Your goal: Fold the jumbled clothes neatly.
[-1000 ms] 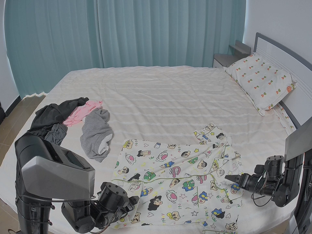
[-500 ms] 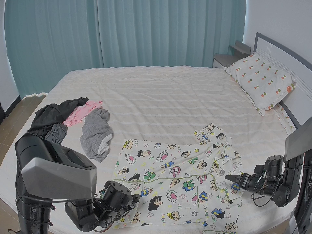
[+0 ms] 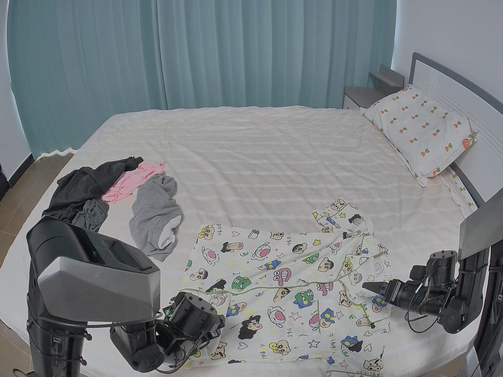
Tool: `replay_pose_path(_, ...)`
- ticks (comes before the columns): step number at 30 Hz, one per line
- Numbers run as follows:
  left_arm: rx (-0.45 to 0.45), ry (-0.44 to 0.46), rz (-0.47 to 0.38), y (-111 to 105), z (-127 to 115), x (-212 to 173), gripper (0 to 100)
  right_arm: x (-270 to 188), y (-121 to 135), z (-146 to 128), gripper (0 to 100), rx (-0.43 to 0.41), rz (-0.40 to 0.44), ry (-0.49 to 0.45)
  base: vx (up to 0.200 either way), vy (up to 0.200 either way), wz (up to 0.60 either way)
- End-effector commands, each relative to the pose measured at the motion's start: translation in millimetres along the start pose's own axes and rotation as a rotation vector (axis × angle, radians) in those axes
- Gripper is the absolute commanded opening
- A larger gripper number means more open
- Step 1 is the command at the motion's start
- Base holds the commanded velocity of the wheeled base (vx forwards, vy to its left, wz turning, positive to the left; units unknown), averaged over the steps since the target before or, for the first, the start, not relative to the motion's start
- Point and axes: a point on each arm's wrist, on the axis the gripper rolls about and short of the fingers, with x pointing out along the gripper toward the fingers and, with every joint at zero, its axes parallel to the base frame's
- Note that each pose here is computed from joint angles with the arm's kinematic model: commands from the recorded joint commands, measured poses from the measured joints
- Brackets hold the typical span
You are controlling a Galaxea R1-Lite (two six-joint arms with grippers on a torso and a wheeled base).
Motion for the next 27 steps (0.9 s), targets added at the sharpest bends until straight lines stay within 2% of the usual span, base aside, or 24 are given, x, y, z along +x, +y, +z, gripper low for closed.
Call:
replay_pose_path(1,-0.002,-0.002,-0.003,-1.3,-0.1,1.9,100,0.3,0.7,0.5,100,-0.004,0.007,-0.006,0.000,0.000,0.00)
replay_pose_path(4,0.002,-0.002,-0.002,-1.2,-0.6,2.9,100,0.0,0.6,1.0,100,-0.003,0.006,-0.009,0.000,0.000,0.00)
replay_pose_path(5,0.001,-0.002,-0.003,-1.5,-0.4,3.1,0,0.3,0.7,0.6,100,-0.004,0.006,-0.007,0.000,0.000,0.00)
replay_pose_path(21,0.005,-0.001,0.001,-3.0,0.0,4.2,0,-0.2,0.8,0.5,100,-0.004,0.006,-0.007,0.000,0.000,0.00)
replay_pose_path(27,0.018,-0.041,-0.010,-6.7,6.2,-1.1,0,-0.2,0.8,0.5,100,-0.004,0.006,-0.007,0.000,0.000,0.00)
